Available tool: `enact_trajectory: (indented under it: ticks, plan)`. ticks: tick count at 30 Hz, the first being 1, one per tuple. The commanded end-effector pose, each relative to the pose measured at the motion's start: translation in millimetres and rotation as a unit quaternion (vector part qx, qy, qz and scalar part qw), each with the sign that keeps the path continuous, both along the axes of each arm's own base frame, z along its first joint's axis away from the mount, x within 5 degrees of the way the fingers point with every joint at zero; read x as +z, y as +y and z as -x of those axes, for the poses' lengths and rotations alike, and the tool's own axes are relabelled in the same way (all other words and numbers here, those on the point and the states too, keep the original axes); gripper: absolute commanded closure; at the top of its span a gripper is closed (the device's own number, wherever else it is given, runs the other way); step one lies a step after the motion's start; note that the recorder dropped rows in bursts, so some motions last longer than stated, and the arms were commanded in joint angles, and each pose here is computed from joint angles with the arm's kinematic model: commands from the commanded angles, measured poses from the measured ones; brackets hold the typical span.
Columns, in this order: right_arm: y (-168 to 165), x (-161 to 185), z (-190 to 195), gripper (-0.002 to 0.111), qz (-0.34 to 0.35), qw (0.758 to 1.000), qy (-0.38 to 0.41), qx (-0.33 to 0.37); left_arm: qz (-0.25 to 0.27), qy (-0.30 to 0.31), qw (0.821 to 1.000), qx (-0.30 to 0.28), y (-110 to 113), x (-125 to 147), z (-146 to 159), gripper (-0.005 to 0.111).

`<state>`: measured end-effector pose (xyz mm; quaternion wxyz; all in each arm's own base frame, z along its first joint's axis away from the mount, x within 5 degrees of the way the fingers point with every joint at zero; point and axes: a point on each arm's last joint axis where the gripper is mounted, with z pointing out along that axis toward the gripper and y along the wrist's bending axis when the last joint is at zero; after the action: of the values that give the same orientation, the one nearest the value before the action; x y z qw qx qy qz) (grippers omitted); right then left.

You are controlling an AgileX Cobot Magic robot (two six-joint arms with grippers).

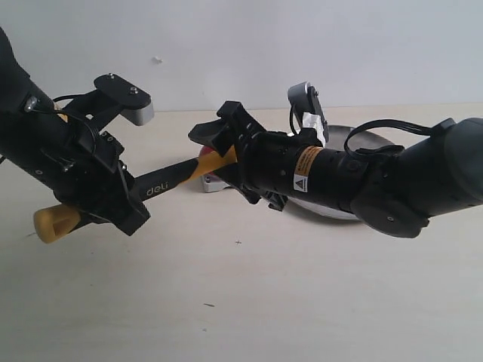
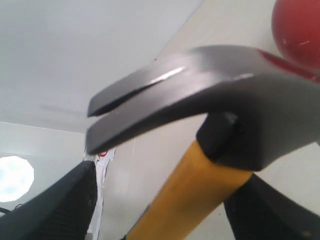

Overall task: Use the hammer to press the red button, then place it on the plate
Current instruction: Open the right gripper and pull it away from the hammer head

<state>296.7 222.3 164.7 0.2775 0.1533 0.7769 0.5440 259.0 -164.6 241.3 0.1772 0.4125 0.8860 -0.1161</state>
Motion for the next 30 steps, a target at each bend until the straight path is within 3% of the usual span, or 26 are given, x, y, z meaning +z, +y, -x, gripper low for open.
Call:
enact_trajectory:
  ticks: [1, 13, 19, 24, 26, 28, 30]
  plan:
    - [3, 10, 0, 0.04, -0.009, 1.0, -0.023, 0.018, 0.017, -0.028, 0.999, 0.011, -2, 9, -3, 0.107]
    - [3, 5, 7, 0.04, 0.016, 0.999, 0.025, 0.039, 0.023, -0.034, 0.999, 0.018, -3, 9, -5, 0.107]
    - [3, 34, 19, 0.04, 0.029, 0.996, -0.01, 0.087, 0.029, -0.041, 0.998, 0.027, -3, 10, -6, 0.107]
    - [-5, 58, 38, 0.041, 0.108, 0.982, -0.051, 0.145, 0.031, -0.045, 0.998, 0.028, -3, 11, -7, 0.107]
    - [-12, 67, 52, 0.045, 0.121, 0.975, -0.079, 0.166, 0.036, -0.045, 0.998, 0.032, -4, 11, -7, 0.107]
    - [-29, 70, 73, 0.062, 0.157, 0.968, -0.102, 0.165, 0.047, -0.045, 0.997, 0.039, -5, 12, -8, 0.107]
    - [-53, 71, 94, 0.088, 0.229, 0.953, -0.134, 0.147, 0.06, -0.048, 0.996, 0.048, -7, 13, -9, 0.107]
